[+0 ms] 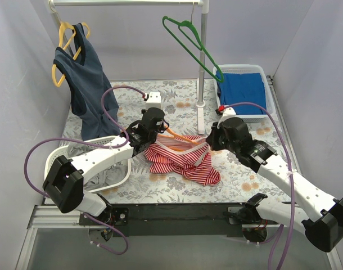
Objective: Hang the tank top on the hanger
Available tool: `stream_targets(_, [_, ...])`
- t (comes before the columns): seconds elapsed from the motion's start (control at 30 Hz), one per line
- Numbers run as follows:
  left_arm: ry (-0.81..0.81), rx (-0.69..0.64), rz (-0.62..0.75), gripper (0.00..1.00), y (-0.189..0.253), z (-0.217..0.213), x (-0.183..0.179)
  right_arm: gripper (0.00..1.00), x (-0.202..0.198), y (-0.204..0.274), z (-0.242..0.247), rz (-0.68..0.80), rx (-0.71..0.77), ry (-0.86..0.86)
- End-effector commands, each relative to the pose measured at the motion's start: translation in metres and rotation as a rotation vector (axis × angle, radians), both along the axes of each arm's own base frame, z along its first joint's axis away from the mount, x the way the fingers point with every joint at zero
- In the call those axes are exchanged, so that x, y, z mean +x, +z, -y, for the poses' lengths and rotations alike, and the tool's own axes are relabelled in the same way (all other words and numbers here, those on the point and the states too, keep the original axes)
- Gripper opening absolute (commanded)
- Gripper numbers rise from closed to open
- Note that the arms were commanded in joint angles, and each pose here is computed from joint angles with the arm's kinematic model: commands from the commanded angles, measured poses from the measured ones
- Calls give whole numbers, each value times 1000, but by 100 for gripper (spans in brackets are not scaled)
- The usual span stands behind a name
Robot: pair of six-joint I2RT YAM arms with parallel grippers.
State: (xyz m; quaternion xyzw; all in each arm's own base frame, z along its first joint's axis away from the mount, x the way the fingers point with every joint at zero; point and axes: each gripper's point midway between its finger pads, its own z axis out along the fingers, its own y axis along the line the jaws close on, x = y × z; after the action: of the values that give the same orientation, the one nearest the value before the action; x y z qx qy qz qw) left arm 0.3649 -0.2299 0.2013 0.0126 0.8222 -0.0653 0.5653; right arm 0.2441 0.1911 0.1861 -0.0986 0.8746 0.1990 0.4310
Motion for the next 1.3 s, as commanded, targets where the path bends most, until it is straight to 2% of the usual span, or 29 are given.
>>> stream_targets(0.0, [33,-32,70,0,32,-6,8,1,9,31,-16,41,24,61])
stream_targets(0.47, [29,-36,119,0,62,19,16,1,26,76,-49,75,42,124])
stream_targets(0.7, [53,-14,172,0,99,28,20,1,34,111,-42,139,26,86])
stream_targets(0.73, [49,-32,194,0,114,31,20,1,35,115,-40,147,21,80])
stream_targets(0.83, [33,-32,232,0,142,36,17,16,36,134,-34,186,3,77])
stream_targets(0.87, [26,-27,239,0,150,37,16,31,35,149,-30,222,2,77])
stream_targets(0.93, [7,-22,259,0,167,40,16,41,30,172,-24,279,19,82])
stream_targets(0.97, [4,-18,264,0,173,39,15,51,27,188,-23,321,26,99])
stream_targets(1.03, [-8,-25,287,0,187,38,13,62,18,211,-21,388,51,142])
stream_targets(1.13, [-31,-30,309,0,202,39,11,66,9,239,-17,468,62,176])
stream_targets(1.23, [-38,-43,359,0,235,37,9,68,6,261,-7,537,53,166])
stream_targets(1.27, [-43,-74,397,0,262,35,6,68,6,266,-5,553,53,160])
